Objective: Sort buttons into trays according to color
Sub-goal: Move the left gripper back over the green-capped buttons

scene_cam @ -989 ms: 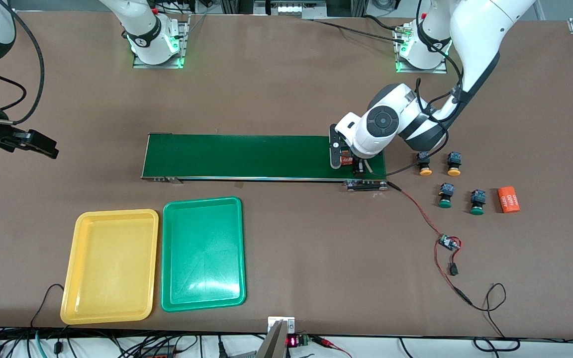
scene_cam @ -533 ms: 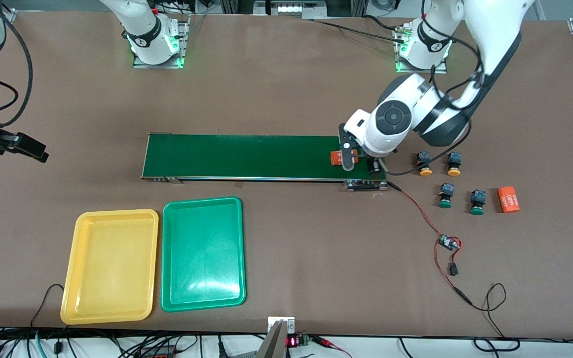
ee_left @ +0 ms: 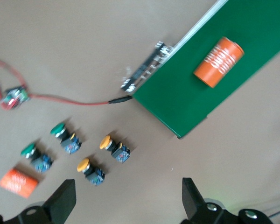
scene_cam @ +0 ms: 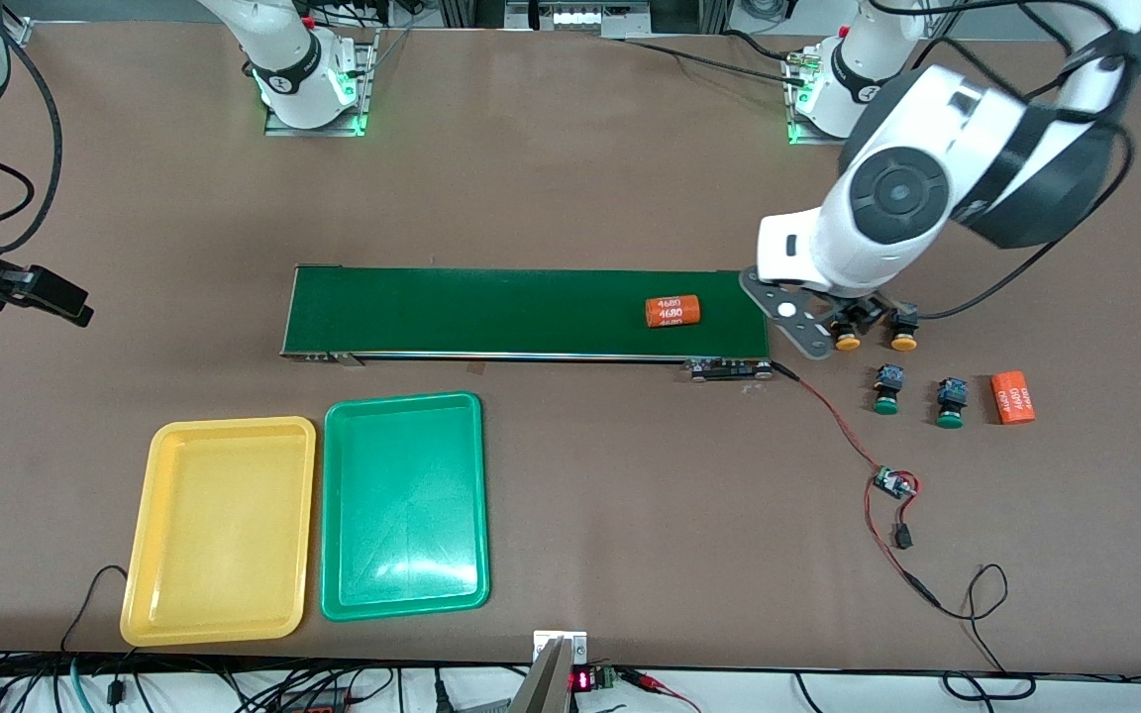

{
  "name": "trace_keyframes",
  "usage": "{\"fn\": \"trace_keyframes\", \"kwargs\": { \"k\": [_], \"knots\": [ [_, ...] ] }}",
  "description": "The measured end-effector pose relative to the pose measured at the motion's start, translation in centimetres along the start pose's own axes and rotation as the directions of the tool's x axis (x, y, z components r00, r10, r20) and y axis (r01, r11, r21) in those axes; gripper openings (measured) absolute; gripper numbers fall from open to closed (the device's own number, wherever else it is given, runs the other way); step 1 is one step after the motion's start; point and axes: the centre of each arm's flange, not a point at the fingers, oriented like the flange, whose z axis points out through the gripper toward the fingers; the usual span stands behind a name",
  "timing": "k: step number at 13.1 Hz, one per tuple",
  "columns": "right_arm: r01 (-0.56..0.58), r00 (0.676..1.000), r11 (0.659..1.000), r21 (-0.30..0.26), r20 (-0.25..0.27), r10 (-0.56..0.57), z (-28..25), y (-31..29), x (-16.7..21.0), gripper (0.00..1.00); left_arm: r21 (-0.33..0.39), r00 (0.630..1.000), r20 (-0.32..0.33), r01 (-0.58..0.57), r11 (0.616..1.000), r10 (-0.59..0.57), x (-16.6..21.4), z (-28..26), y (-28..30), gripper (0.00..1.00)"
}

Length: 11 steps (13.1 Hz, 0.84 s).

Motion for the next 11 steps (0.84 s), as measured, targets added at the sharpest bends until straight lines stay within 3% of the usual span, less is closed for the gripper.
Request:
{"fn": "trace_keyframes", "kwargs": {
  "k": [5, 8, 11],
  "knots": [
    [-0.004, 1.000, 1.000, -0.001, 0.000, 0.004, 0.0, 0.2, 0.1, 1.00, -0.028, 0.964, -0.066, 0.255, 0.966, -0.257, -3.4, -3.0, -8.8, 1.00],
    [-0.005, 1.000, 1.000, -0.001, 0.001, 0.005, 0.1, 0.3, 0.1, 1.00, -0.106, 0.876, -0.109, 0.460, 0.882, -0.470, -6.9, -5.5, -11.7, 1.00],
    [-0.005, 1.000, 1.000, 0.000, -0.003, 0.005, -0.1, 0.3, 0.1, 1.00, -0.097, 0.806, -0.131, 0.568, 0.817, -0.577, -9.3, -7.6, -11.7, 1.00]
  ]
}}
